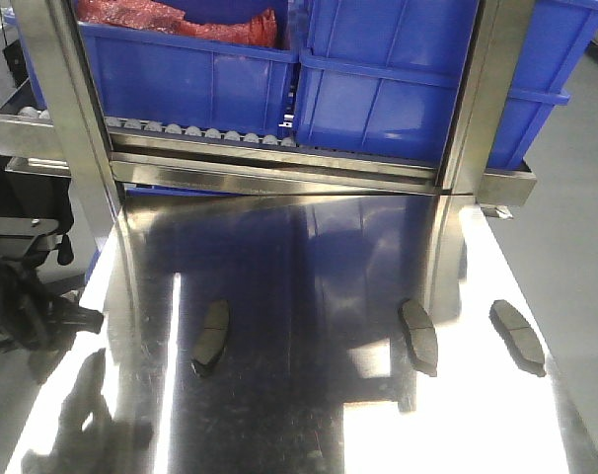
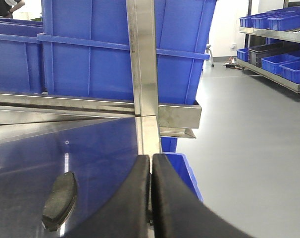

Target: Move and align brake pads A on conveyor

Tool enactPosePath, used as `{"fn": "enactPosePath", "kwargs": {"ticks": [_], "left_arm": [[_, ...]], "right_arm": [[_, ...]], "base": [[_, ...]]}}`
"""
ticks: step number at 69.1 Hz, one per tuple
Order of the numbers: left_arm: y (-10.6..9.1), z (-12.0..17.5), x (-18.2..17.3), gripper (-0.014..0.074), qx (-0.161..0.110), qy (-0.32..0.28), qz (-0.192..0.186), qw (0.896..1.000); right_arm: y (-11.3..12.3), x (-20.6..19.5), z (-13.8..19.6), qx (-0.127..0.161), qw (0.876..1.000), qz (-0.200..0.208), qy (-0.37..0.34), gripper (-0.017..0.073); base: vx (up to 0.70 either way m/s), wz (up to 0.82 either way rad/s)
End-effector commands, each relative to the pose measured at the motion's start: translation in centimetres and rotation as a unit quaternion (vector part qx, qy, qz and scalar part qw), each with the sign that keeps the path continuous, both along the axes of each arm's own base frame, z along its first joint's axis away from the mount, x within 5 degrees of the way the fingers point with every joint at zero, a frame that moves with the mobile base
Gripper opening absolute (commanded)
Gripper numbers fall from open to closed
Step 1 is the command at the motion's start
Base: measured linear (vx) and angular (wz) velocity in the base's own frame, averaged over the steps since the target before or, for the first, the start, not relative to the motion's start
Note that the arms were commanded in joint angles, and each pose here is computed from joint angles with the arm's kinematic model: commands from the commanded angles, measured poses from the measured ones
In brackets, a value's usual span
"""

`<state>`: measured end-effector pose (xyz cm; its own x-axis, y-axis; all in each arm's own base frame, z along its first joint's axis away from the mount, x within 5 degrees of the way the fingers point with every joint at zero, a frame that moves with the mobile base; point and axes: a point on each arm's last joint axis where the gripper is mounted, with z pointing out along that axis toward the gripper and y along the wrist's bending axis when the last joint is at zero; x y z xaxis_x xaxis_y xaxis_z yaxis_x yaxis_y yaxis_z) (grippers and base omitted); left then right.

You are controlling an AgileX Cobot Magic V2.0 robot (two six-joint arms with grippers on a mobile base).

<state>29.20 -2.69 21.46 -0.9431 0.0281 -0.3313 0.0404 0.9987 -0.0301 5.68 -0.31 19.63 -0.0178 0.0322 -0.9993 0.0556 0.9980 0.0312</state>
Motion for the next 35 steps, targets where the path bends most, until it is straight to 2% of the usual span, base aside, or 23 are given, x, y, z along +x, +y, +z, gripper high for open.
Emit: {"fn": "enactPosePath", "kwargs": {"ticks": [1, 16, 35], "left_arm": [[-0.1, 3.0, -1.5, 0.0101, -0.009, -0.077, -0.003, 0.997], [0.4, 5.3, -6.3, 0.0101, -0.015, -0.149, -0.002, 0.989], [1.0, 6.8, -12.9, 0.0101, -0.023, -0.235, -0.002, 0.972]], "right_arm": [[0.0, -0.1, 0.5, -0.004, 0.999, -0.003, -0.037, -0.0001], [0.0, -0.1, 0.5, -0.004, 0.999, -0.003, -0.037, -0.0001], [0.0, -0.1, 0.5, -0.004, 0.999, -0.003, -0.037, -0.0001]], "base": [[0.00, 0.00], [0.00, 0.00], [0.00, 0.00]]}}
